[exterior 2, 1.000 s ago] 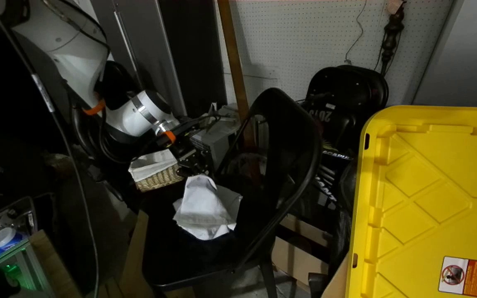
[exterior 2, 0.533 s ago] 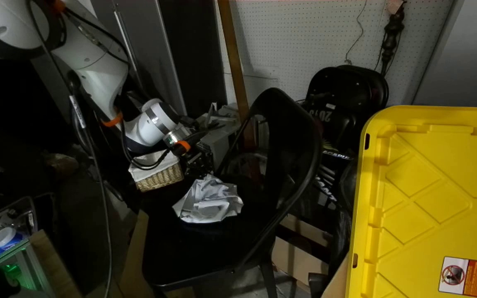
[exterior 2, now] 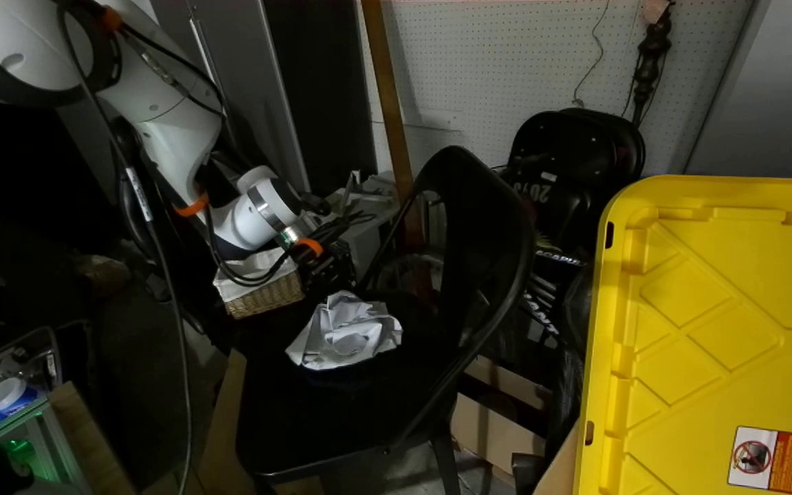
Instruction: Put the white towel on the seat then fold the towel twice.
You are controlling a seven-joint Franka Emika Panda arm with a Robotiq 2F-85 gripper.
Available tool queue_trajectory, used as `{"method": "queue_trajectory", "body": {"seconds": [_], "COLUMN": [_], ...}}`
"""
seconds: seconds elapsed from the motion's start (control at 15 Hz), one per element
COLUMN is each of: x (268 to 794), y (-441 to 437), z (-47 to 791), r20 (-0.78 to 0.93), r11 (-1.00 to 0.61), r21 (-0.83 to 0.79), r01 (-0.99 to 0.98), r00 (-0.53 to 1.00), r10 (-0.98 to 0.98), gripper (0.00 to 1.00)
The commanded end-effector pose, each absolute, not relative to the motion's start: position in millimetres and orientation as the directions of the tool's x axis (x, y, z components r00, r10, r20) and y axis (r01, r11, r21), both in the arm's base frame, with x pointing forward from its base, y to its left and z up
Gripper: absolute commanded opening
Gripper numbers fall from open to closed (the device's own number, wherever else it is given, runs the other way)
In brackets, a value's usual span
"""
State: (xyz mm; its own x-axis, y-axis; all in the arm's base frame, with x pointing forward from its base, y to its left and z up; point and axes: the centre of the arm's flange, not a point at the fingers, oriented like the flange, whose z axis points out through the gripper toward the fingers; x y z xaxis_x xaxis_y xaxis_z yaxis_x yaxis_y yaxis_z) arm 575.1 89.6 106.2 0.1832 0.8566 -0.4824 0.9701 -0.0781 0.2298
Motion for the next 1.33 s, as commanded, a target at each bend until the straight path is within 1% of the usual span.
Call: {"method": "queue_trajectory", "body": {"seconds": [0.0, 0.2, 0.27, 0.6, 0.87, 1.0, 1.27], "x": [540.3, 515.1, 508.9, 476.0, 446.8, 438.4, 440.0], "y": [87.2, 90.5, 91.8, 95.6, 89.7, 78.8, 57.6], "z": [144.1, 168.7, 176.7, 209.1, 225.7, 226.3, 229.4], "r20": [-0.401, -0.314, -0.276, -0.117, 0.005, 0.045, 0.110], "r11": [-0.103, -0.130, -0.134, -0.223, -0.355, -0.457, -0.630], "r21": [0.208, 0.248, 0.263, 0.270, 0.303, 0.323, 0.306], "r01": [0.973, 0.960, 0.955, 0.937, 0.884, 0.829, 0.714], "r00": [0.181, 0.207, 0.207, 0.262, 0.371, 0.468, 0.631], "r10": [0.898, 0.927, 0.938, 0.958, 0.929, 0.882, 0.768], "gripper": [0.79, 0.99, 1.00, 1.00, 1.00, 1.00, 1.00]}}
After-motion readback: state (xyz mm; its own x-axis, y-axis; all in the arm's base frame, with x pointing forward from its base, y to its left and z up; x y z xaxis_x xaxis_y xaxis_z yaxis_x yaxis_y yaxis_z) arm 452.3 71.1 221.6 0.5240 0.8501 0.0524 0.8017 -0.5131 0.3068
